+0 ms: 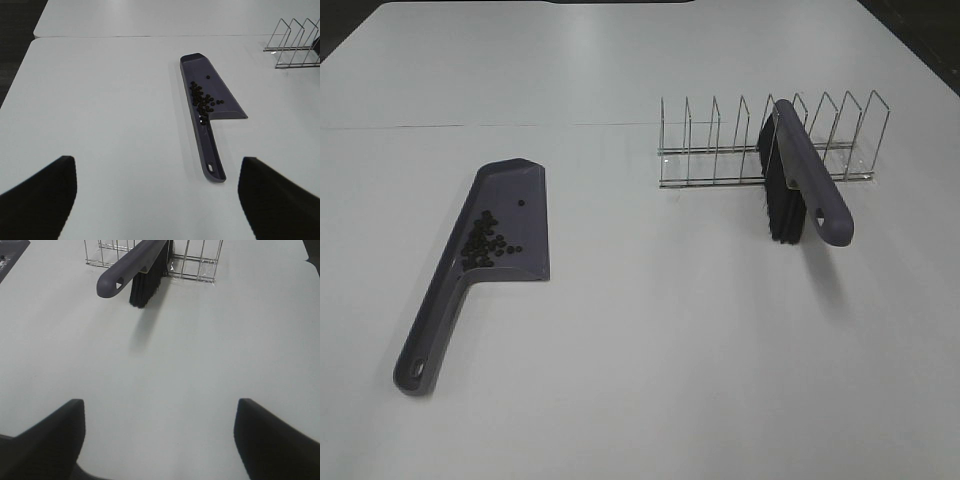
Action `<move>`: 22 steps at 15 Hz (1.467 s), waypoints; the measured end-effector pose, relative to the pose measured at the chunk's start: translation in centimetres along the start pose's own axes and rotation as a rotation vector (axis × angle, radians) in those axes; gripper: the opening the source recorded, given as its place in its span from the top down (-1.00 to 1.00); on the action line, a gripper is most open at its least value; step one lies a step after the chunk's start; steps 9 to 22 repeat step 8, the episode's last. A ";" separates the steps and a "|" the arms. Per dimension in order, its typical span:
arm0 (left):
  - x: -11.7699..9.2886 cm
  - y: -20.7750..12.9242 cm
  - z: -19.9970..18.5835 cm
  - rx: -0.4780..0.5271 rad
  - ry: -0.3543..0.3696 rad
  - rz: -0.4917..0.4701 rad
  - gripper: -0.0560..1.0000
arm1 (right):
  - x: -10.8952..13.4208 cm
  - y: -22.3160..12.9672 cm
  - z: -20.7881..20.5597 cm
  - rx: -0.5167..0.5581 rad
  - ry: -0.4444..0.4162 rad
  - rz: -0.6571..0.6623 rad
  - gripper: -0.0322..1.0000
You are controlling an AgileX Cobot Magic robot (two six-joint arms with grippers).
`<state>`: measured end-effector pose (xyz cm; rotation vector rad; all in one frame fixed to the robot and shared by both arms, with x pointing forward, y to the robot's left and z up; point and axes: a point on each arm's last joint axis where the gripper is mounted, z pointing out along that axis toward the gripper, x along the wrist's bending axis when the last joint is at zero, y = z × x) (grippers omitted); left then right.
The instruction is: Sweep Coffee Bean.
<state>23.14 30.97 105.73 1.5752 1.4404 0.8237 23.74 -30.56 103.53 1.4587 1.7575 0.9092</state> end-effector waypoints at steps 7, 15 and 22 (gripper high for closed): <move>-0.2 -0.1 -0.2 -0.015 0.216 -0.107 -0.62 | 0.0 0.0 0.0 0.000 0.000 0.000 -0.45; -0.2 -0.1 -0.2 -0.016 0.225 -0.111 -0.62 | 0.0 0.0 0.0 0.000 0.000 0.000 -0.45; -0.2 -0.1 -0.2 -0.016 0.225 -0.111 -0.62 | 0.0 0.0 0.0 0.000 0.000 0.000 -0.45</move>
